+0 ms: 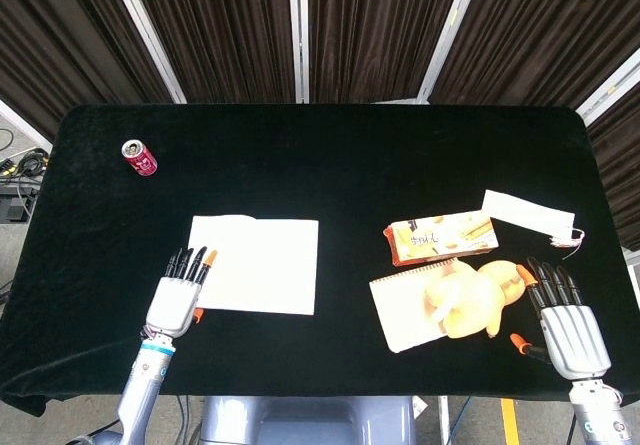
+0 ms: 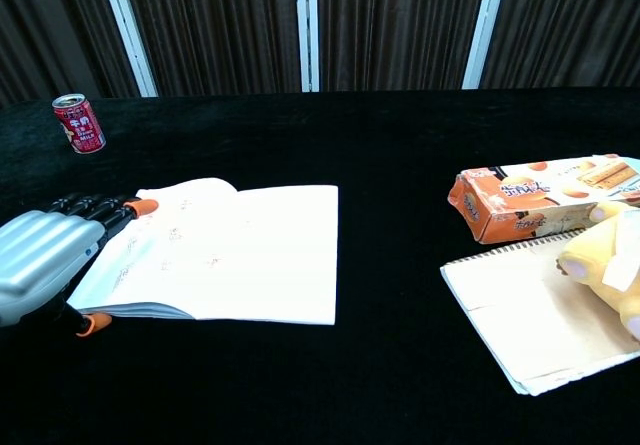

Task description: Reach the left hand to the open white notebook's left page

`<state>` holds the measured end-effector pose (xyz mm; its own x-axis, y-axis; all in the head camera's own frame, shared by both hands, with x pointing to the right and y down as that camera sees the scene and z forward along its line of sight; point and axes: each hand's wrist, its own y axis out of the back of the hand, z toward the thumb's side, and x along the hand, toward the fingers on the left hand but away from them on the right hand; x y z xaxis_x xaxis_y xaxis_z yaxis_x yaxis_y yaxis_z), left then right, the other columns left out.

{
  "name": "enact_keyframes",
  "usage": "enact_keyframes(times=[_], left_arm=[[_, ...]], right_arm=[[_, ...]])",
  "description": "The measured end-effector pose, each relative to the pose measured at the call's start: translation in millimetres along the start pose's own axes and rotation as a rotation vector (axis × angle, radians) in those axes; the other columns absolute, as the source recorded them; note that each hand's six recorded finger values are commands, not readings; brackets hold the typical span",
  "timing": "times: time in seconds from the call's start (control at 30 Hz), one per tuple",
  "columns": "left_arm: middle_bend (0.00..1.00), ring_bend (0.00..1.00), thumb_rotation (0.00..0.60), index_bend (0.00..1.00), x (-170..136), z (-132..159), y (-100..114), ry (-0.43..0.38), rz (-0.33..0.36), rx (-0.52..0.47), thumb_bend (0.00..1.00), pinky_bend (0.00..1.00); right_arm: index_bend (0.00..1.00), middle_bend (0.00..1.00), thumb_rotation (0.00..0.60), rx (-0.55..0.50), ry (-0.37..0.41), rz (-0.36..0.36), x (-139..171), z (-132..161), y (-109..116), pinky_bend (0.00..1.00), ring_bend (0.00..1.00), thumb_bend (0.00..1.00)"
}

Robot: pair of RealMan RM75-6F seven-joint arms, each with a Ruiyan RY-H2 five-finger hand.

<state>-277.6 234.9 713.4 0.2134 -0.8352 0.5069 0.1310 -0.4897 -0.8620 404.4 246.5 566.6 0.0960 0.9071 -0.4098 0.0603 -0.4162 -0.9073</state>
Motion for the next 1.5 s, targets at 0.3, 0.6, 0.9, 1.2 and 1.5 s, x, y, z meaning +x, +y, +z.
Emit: enact_keyframes(times=[0.3, 0.6, 0.9, 1.2, 1.5], left_arm=[[0.00, 0.00, 0.600, 0.00, 2.2, 0.2, -5.1, 0.003, -0.004, 0.016, 0.24, 0.00], [0.00, 0.00, 0.600, 0.00, 4.2, -0.5, -2.2, -0.002, 0.022, 0.032, 0.48, 0.00], [0.00, 0.00, 0.600, 0.00, 4.8, 7.6, 17.3, -0.059, 0.173, 0.107, 0.49, 0.00], [0.00, 0.00, 0.600, 0.00, -0.3, 23.1, 41.2, -0.121, 0.292, 0.099, 0.48, 0.00], [0.00, 0.00, 0.600, 0.00, 11.2, 47.3, 66.7, -0.181, 0.364, 0.098, 0.47, 0.00]], right_arm=[[0.00, 0.00, 0.600, -0.006, 0.002, -0.001, 0.7, 0.1, 1.0, 0.00, 0.00, 0.01], [0.00, 0.00, 0.600, -0.008, 0.006, 0.008, 1.4, 1.5, -1.1, 0.00, 0.00, 0.01], [0.00, 0.00, 0.600, -0.015, 0.005, 0.004, 1.4, 0.8, 0.7, 0.00, 0.00, 0.01], [0.00, 0.00, 0.600, -0.020, 0.004, 0.001, 1.3, 0.8, 1.8, 0.00, 0.00, 0.01], [0.00, 0.00, 0.600, -0.030, 0.003, -0.008, 1.1, 0.6, 5.0, 0.00, 0.00, 0.01]])
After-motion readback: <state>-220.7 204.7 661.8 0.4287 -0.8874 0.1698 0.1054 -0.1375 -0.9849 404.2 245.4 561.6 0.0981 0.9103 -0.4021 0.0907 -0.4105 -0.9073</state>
